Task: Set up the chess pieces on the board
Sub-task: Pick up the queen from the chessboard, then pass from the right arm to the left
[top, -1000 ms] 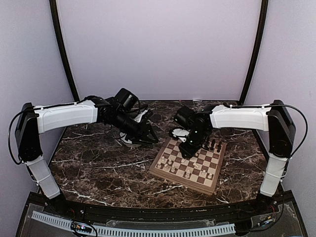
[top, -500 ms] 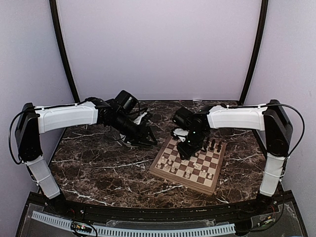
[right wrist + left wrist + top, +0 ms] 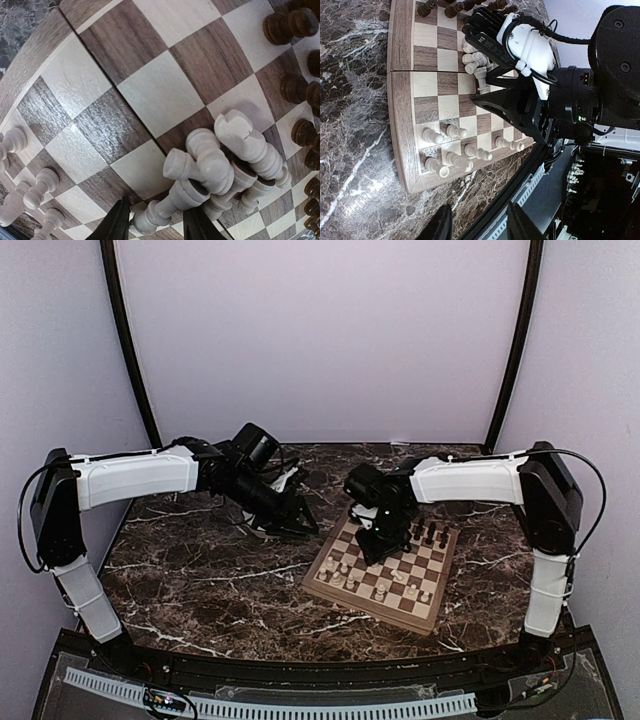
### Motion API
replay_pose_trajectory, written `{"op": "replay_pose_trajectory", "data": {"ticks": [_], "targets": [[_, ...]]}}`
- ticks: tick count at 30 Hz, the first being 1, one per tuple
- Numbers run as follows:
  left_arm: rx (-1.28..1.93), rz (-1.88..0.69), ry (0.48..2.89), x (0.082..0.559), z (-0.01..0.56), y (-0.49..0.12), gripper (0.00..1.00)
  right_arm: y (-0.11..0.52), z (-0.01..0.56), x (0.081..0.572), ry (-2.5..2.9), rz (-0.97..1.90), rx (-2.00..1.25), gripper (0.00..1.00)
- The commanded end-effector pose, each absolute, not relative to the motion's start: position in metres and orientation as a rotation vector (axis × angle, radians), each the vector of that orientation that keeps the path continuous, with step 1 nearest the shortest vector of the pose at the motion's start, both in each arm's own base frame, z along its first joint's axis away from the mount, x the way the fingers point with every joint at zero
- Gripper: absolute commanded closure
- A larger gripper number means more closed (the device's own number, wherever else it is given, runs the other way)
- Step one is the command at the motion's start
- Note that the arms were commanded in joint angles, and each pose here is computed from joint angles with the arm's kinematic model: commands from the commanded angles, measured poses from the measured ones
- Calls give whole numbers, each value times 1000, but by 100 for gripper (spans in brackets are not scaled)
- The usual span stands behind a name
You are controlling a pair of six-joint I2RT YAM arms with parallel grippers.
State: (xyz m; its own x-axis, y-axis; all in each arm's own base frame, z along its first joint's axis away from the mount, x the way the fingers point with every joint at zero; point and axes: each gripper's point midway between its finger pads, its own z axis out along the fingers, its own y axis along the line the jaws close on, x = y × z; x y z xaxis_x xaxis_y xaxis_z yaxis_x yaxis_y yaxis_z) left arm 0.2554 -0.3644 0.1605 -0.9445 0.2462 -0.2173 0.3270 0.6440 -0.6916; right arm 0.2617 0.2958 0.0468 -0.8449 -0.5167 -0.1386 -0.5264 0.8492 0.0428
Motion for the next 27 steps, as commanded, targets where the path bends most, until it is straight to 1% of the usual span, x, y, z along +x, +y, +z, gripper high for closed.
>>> {"op": "replay_pose_trajectory", "data": {"ticks": [1,7,10,14,18,22,27], "targets": [[518,-1216,2710,252,178,-365,61,295,35,245,2955,84,-809,64],[515,-1214,2708,253,177,-365,61,286,42,245,2931,21,-809,84],[518,-1216,2698,255,177,-367,61,282,64,247,2880,25,-819,88],[518,-1245,2679,263,178,-376,61,285,97,246,2798,89,-875,90],[512,-1332,2647,271,183,-393,60,299,126,237,2698,198,-994,90],[561,-1438,2611,275,189,-411,58,313,144,228,2617,280,-1084,91],[598,-1603,2594,268,189,-424,57,333,161,221,2540,372,-1148,91]]}}
